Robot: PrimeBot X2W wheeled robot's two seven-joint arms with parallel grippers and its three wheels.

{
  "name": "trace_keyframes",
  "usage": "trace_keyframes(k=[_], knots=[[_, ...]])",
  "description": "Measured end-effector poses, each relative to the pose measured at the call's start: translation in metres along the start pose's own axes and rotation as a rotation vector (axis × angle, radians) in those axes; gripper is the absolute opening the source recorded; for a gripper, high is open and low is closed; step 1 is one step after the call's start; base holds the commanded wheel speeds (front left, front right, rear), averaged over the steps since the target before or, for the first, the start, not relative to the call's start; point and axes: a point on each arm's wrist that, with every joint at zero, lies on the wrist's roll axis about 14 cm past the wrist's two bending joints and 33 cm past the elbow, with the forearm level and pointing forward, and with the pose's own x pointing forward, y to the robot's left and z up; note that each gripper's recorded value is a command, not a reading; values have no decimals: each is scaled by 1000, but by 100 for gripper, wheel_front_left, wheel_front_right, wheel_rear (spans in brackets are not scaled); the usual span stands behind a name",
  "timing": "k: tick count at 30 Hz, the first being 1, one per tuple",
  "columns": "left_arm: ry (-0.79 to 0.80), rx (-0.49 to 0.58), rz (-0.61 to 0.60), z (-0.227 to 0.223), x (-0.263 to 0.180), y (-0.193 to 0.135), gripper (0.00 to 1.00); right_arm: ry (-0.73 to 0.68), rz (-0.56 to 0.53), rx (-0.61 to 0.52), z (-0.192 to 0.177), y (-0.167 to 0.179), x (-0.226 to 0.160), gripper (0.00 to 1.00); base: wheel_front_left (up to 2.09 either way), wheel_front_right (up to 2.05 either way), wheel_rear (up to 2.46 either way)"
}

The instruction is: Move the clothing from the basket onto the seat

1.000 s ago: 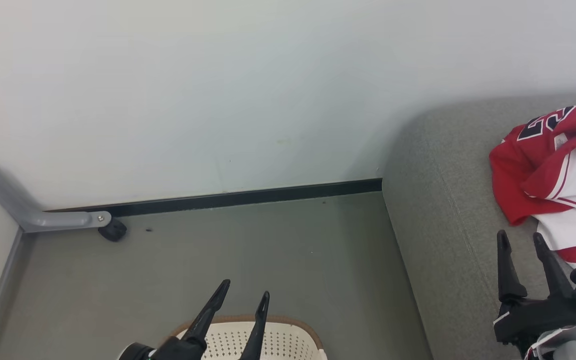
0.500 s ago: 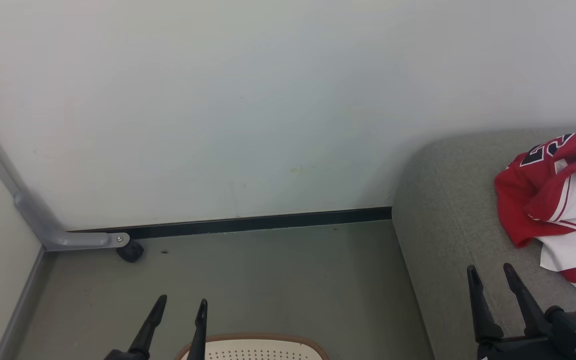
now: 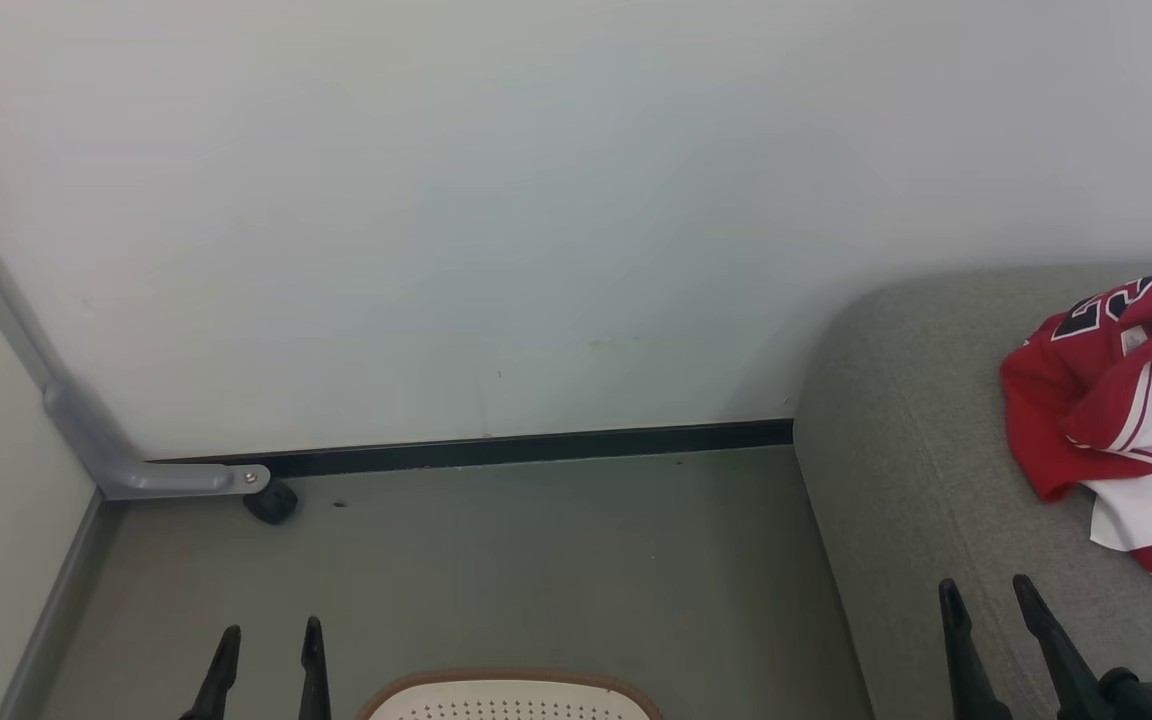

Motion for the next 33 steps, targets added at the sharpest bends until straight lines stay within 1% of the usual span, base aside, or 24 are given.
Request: trace_keyframes(k=[6,25,33], knots=[[24,-11,28,-10,-6,4,100,-1,-23,0,2,-4,-4,100,0,0,0],[60,-6,40,-23,-7,5,100,23,-53,-9,5,-9,-7,100,0,0,0],[69,-6,42,-26,-7,5,100,57,-63,-19,0,-12,-11,100,0,0,0]])
